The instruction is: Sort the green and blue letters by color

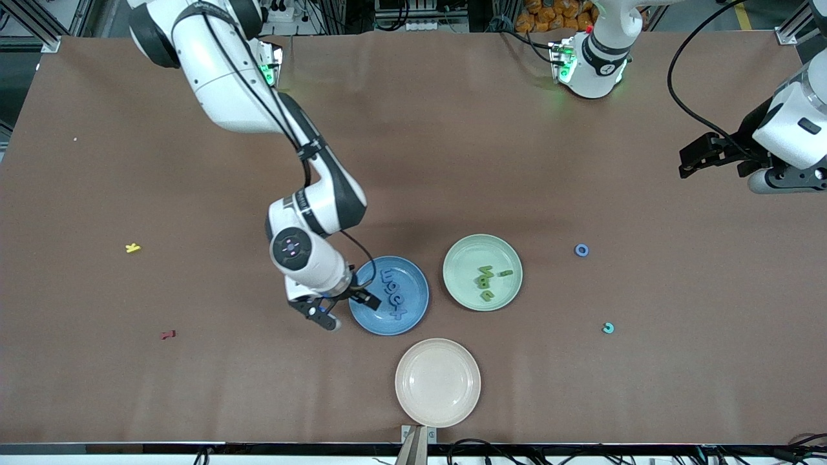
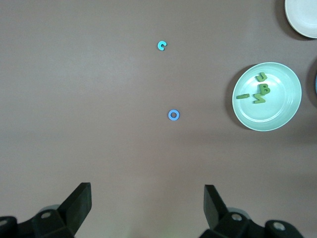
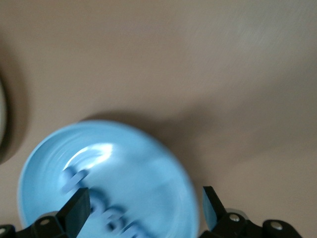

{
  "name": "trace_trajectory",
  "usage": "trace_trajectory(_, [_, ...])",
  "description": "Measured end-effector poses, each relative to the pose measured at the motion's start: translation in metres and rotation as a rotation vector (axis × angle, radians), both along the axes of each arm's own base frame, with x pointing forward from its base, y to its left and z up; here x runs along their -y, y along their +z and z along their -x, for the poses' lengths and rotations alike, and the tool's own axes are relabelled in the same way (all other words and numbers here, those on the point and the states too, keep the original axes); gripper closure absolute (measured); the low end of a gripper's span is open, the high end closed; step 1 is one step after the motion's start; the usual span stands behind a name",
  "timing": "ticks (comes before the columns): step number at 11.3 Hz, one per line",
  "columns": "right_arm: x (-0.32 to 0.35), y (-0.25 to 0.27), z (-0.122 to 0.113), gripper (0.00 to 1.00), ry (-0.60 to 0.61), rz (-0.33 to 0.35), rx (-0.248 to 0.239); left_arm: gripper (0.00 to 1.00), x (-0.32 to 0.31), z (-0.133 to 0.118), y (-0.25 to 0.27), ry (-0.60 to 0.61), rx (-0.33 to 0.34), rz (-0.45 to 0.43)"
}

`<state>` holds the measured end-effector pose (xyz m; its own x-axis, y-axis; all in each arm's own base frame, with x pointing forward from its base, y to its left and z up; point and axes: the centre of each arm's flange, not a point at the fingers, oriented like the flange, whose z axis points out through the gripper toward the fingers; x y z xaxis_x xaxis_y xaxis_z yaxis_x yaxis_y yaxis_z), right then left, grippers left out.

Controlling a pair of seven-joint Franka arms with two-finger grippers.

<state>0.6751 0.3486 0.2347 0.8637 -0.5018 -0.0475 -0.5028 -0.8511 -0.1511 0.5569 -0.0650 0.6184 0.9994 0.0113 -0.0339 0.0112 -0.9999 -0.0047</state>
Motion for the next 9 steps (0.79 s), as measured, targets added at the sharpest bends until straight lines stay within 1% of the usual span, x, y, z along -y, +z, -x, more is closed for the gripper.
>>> trace_trajectory(2, [0.059,-0.002,-0.021,0.0,0.084,0.017,-0.007,0.0,-0.002,0.0,0.0,0.005,0.0,0.0])
trace_trajectory(3, [0.093,-0.004,-0.027,0.0,0.123,0.032,-0.01,0.0,-0.004,0.0,0.0,0.008,0.0,0.0])
trace_trajectory(5, [0.167,-0.003,-0.031,0.0,0.192,0.098,-0.019,0.0,-0.005,-0.001,0.0,0.01,0.0,0.0])
trace_trajectory(7, [0.222,0.009,-0.023,0.0,0.238,0.145,-0.009,0.0,-0.005,-0.001,-0.001,0.01,0.0,0.0])
trace_trajectory(9, [0.258,0.027,-0.003,0.0,0.287,0.144,-0.001,0.0,-0.005,-0.002,-0.001,0.01,0.0,0.0])
